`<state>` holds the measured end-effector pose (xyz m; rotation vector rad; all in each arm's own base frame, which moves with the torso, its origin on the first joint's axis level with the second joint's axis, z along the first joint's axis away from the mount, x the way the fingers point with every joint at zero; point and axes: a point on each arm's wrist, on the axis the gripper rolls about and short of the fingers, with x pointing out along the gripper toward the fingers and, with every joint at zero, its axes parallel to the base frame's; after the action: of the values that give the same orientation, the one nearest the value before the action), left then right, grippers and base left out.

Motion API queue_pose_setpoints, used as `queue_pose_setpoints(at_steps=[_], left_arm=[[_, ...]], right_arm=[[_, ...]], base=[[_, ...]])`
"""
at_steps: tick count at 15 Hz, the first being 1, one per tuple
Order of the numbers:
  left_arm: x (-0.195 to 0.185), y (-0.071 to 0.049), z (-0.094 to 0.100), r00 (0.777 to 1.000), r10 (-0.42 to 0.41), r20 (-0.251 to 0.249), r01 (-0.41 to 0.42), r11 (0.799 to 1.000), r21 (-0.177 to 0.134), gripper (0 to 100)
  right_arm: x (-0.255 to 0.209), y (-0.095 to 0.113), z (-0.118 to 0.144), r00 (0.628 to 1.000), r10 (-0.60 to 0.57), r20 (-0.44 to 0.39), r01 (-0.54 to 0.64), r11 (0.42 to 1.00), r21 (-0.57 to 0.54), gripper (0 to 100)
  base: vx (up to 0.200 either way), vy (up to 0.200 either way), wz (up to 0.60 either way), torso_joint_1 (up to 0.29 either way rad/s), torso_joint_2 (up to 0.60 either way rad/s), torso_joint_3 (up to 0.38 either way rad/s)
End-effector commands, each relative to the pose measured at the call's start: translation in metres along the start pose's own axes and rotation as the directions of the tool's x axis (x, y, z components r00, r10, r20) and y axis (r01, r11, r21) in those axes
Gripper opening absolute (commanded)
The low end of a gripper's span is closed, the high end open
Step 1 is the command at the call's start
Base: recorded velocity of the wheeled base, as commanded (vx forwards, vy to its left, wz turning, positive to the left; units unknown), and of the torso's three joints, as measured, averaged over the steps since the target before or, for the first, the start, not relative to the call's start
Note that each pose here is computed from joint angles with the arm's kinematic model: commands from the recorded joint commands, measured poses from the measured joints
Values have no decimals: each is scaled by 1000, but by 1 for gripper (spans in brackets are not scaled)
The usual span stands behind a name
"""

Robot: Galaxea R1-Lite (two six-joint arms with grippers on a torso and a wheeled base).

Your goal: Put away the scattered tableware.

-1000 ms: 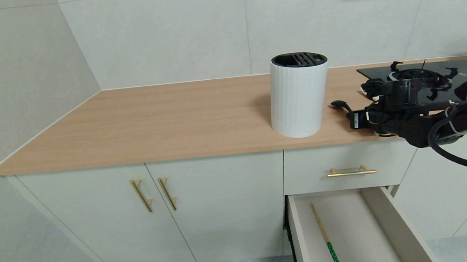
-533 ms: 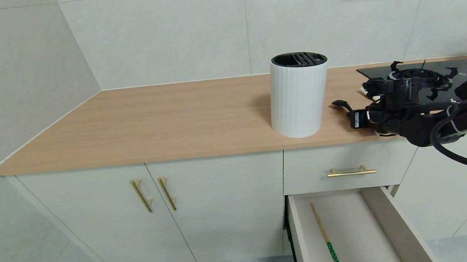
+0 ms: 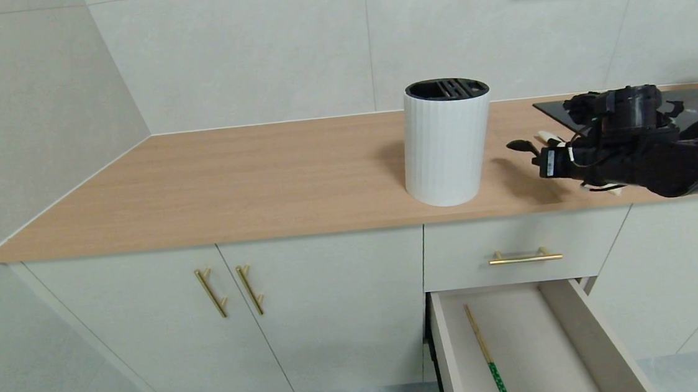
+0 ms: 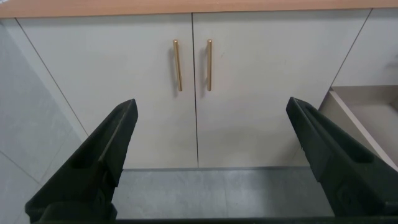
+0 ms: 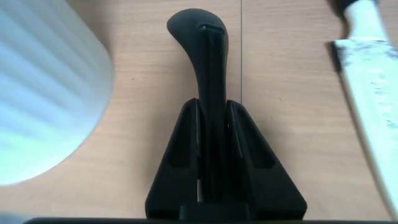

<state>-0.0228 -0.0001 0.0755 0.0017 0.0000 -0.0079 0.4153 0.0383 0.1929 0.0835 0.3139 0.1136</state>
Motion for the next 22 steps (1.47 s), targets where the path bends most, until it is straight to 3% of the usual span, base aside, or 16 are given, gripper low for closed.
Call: queue_pose_setpoints(at_steps=[1,3,7,11,14,22], left_arm=[[0,0,0,1000,0,0,0,1000,0,100],[0,0,0,1000,-1,0,1,1000,0,100],[0,0,0,1000,0,0,0,1000,0,100],[0,0,0,1000,-1,0,1,1000,0,100],[0,0,0,1000,0,0,0,1000,0,100],[0,0,0,1000,0,0,0,1000,0,100]], right_arm=[[-33,11,17,1000,6,22,-6,1000,-7,0],[-69,28,13,999,24,-34,-24,1000,-17,0],[-119,28,6,999,28,-36,-28,999,-15,0],[-151,22,-27,993,33,-113,-35,999,-15,0],[-152,20,-44,985,28,-169,-30,999,-13,0],[-156,25,-60,975,63,-215,-71,997,-27,0]], base=[[0,0,0,0,0,0],[0,0,0,0,0,0],[0,0,0,0,0,0],[0,0,0,0,0,0],[0,0,0,0,0,0],[0,0,0,0,0,0]])
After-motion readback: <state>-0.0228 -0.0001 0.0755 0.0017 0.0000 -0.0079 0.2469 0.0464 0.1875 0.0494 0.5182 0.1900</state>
